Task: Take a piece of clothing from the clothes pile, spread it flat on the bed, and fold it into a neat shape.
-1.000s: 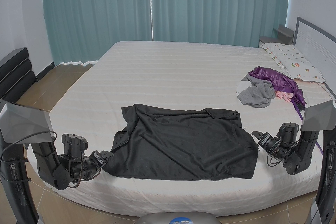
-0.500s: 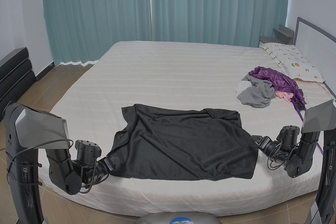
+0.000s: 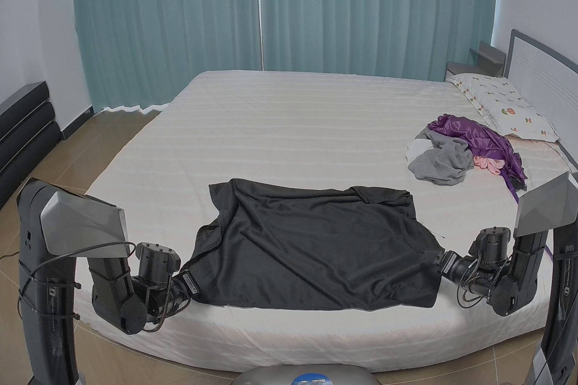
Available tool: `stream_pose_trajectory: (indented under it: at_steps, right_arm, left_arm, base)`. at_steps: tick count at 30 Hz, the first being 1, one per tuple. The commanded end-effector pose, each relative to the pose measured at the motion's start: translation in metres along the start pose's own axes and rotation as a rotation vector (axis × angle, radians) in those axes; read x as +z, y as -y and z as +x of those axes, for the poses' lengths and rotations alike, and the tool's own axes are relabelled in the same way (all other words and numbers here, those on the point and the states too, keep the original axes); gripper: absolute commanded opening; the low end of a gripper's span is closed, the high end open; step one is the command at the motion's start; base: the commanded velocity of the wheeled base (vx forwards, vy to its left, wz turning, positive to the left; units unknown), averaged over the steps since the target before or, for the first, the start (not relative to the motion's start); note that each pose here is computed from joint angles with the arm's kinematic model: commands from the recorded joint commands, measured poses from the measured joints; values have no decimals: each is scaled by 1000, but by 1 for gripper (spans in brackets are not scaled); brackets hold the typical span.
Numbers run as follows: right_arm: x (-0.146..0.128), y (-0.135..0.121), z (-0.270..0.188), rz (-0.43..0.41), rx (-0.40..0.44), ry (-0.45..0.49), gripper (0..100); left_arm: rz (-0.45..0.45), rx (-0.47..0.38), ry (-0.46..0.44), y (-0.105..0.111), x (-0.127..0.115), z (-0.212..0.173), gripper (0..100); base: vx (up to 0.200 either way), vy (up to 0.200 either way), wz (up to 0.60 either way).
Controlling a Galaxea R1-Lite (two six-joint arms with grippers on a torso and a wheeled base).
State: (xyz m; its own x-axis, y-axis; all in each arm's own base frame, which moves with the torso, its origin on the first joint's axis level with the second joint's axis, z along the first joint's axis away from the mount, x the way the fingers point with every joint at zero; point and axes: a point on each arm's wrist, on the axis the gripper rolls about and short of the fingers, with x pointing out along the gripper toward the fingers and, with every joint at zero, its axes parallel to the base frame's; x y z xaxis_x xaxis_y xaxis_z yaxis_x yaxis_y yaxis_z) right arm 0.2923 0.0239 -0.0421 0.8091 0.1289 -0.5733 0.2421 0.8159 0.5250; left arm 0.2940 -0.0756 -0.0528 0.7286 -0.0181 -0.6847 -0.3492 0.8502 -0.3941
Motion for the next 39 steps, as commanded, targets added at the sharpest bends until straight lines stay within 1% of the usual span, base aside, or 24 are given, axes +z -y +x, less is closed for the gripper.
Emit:
stream_pose_trajectory:
  at_steps: [1, 5, 7, 9, 10, 13, 14, 20, 24, 25, 26, 27, 28, 29, 31, 34, 37, 38, 39]
  right_arm:
    - [-12, 1, -6, -36, -16, -50, 100]
    - [-18, 0, -6, -53, -15, -70, 100]
    - [-23, 3, -3, -60, -29, -85, 100]
    - [-23, 3, -3, -60, -29, -85, 100]
    - [-28, 3, 4, -71, -26, -90, 100]
    - [-29, 4, 7, -74, -22, -84, 100]
    - [-29, 3, 8, -77, -19, -81, 0]
    - [-28, 3, 8, -80, -19, -77, 0]
    - [-24, 1, 14, -79, -19, -43, 0]
    - [-17, -4, 15, -79, -8, -9, 0]
    - [-17, -4, 15, -79, -8, -9, 0]
    - [-9, -9, 14, -77, 12, 24, 0]
    - [-9, -9, 14, -77, 12, 24, 0]
    - [2, -17, 14, -74, 40, 66, 0]
    - [12, -22, 18, -72, 59, 108, 0]
    - [23, -27, 31, -65, 53, 171, 0]
    - [27, -28, 43, -65, 51, 196, 0]
    - [34, -31, 55, -62, 57, 224, 0]
    - [36, -33, 58, -65, 53, 230, 0]
  left_arm:
    - [-10, 25, 19, -3, 2, -1, 0]
    - [-51, 10, 43, -1, 9, -12, 0]
    - [-63, -2, 58, 1, 14, -18, 0]
    - [-63, -2, 58, 1, 14, -18, 0]
    - [-74, -11, 75, 1, 20, -23, 0]
    - [-74, -12, 76, 2, 20, -23, 0]
    - [-74, -13, 75, 2, 20, -23, 0]
    - [-74, -12, 76, 2, 20, -23, 0]
    - [-76, -18, 91, 3, 23, -23, 0]
    - [-83, -24, 105, 3, 27, -24, 0]
    - [-83, -24, 105, 3, 27, -24, 0]
    - [-92, -26, 119, 3, 31, -24, 0]
    - [-92, -26, 119, 3, 31, -24, 0]
    - [-120, -38, 144, 2, 37, -22, 0]
    - [-172, -55, 158, 3, 42, -17, 0]
    - [-241, -91, 191, 11, 52, -10, 0]
    - [-251, -98, 194, 12, 53, -9, 0]
    - [-250, -93, 187, 11, 51, -6, 0]
    - [-250, -89, 185, 10, 51, -5, 0]
  base:
    - [0, 0, 0]
    - [0, 0, 0]
    - [0, 0, 0]
    - [0, 0, 0]
    - [0, 0, 0]
    - [0, 0, 0]
    - [0, 0, 0]
    - [0, 0, 0]
    - [0, 0, 0]
    - [0, 0, 0]
    - [0, 0, 0]
    - [0, 0, 0]
    - [0, 0, 0]
    - [0, 0, 0]
    - [0, 0, 0]
    - [0, 0, 0]
    - [0, 0, 0]
    - [0, 0, 0]
    - [0, 0, 0]
